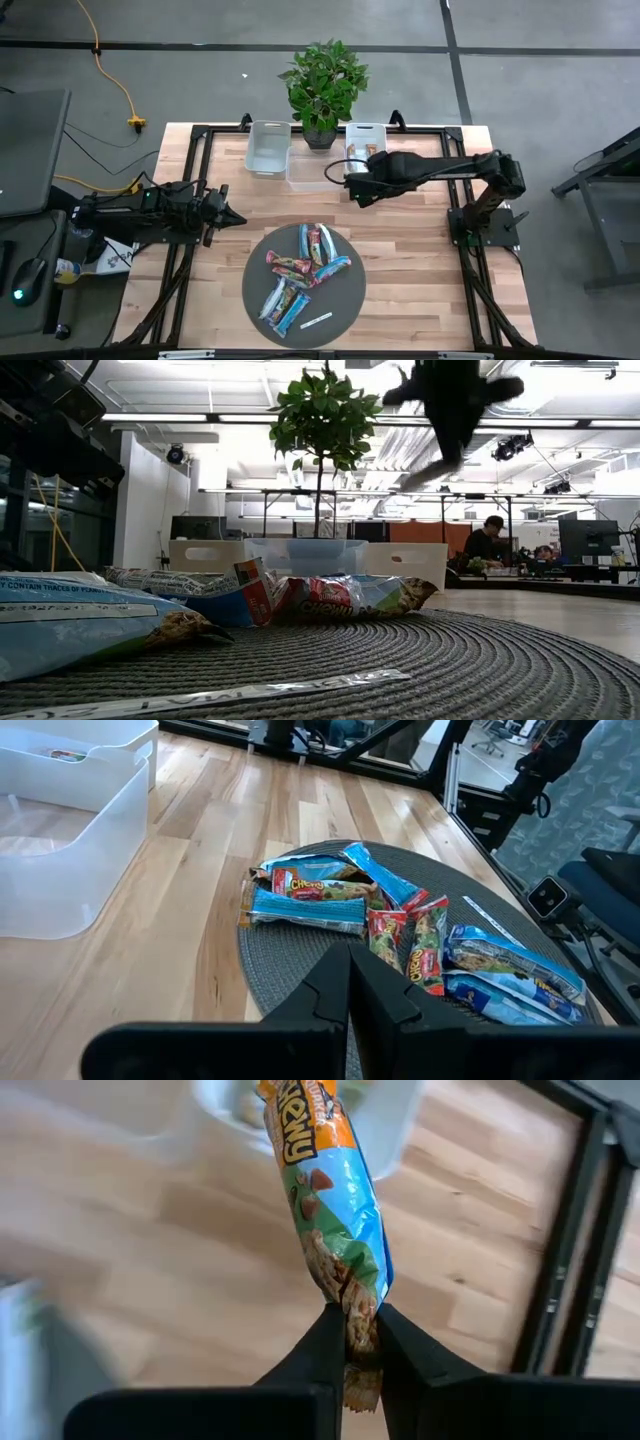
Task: Pick and place Granola Bars by type
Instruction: Put the yellow granola bar into the white bin
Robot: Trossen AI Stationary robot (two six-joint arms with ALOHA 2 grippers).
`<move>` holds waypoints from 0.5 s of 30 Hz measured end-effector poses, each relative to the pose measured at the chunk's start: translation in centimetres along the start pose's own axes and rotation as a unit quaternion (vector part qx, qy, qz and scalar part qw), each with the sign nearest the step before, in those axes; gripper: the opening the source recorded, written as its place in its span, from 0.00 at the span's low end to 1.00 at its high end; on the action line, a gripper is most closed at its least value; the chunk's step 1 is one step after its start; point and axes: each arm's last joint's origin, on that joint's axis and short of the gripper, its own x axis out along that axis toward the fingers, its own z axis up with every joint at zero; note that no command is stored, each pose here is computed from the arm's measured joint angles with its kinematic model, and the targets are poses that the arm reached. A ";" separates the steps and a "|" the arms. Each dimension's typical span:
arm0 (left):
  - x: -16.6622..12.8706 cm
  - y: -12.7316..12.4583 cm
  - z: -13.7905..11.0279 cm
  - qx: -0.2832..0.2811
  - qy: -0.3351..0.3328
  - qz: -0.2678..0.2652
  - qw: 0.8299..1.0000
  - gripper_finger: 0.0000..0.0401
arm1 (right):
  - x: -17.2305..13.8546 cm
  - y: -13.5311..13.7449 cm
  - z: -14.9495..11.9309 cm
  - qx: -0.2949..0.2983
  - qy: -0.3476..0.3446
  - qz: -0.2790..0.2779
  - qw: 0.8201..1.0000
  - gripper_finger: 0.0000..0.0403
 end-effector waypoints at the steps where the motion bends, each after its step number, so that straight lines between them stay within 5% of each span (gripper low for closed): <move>1: 0.0 0.0 0.0 0.000 0.000 0.000 1.000 0.00 | 1.0 0.0 0.1 0.008 0.000 -0.012 1.000 0.08; 9: 0.0 0.0 0.0 0.000 0.000 0.000 1.000 0.00 | 6.9 -0.9 2.1 0.072 -0.010 -0.044 0.996 0.10; 15: 0.0 0.0 0.0 0.000 0.000 0.000 1.000 0.00 | 9.6 -1.8 5.5 0.128 -0.033 -0.010 0.991 0.09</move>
